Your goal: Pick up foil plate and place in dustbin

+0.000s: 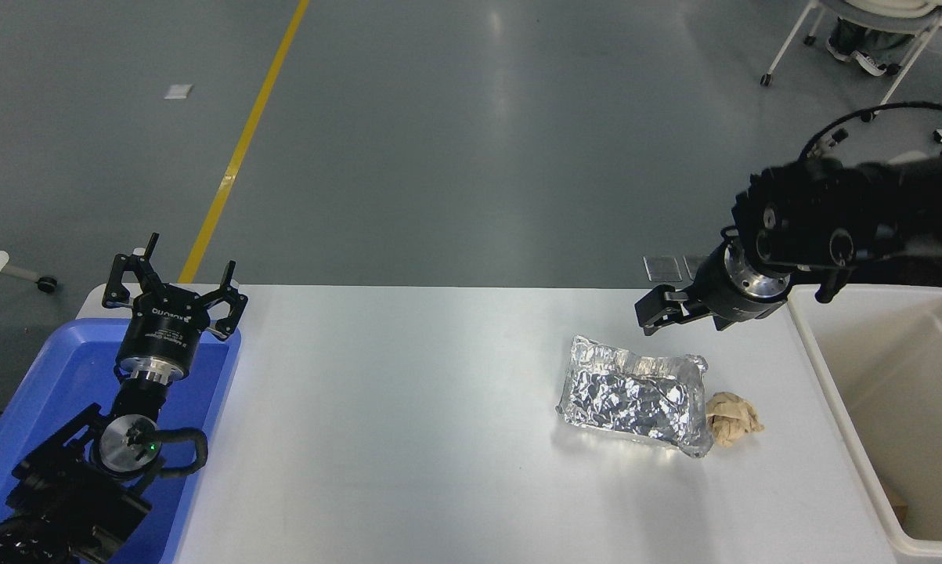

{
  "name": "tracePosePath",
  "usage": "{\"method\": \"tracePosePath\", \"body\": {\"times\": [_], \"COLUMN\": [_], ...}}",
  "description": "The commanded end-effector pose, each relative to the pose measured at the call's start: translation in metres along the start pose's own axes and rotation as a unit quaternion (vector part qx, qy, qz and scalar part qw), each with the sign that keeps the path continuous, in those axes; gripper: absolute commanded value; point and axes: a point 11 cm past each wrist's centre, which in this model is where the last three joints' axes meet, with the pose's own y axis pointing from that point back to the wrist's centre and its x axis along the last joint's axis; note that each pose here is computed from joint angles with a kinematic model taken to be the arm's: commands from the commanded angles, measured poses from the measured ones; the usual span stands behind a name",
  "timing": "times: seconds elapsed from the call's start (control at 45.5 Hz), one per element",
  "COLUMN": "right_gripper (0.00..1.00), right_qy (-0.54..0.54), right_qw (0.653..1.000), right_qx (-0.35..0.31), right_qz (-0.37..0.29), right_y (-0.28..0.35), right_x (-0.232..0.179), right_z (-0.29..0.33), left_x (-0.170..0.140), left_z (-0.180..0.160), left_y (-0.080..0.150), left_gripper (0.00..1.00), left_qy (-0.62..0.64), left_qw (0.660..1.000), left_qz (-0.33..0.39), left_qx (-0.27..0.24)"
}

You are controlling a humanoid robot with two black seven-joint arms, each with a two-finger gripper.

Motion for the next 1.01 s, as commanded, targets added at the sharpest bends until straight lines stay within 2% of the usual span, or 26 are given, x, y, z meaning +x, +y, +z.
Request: {"method": "tracePosePath", "body": {"times": [0.0,0.549,0.879,0.989], "right_gripper": [1.00,1.00,1.00,0.94], "right_qy": [-0.001,-0.016,-0.024,-0.028], "right_qw": [1.000,1.000,0.999,0.999], "right_qx": [-0.001,-0.026,-0.023,-0.017], "right_qz": [0.019,0.000,0.008,0.010], "right_y": [-0.044,-0.106,-0.111,-0.112], "right_x": [-0.011,-0.069,-0.072,-0.072], "right_z": [0.004,0.033,0.033,0.030], "left_x": [0.000,0.000,0.000,0.000], "left_z": [0.000,0.000,0.000,0.000], "left_y": [0.000,0.000,0.000,0.000], "left_gripper": [1.00,1.00,1.00,1.00], "left_qy": [0.000,0.000,0.000,0.000], "left_qw": [1.000,1.000,1.000,1.000], "left_qz": [0.000,-0.001,-0.001,0.000], "left_qx": [0.000,0.000,0.000,0.000]}}
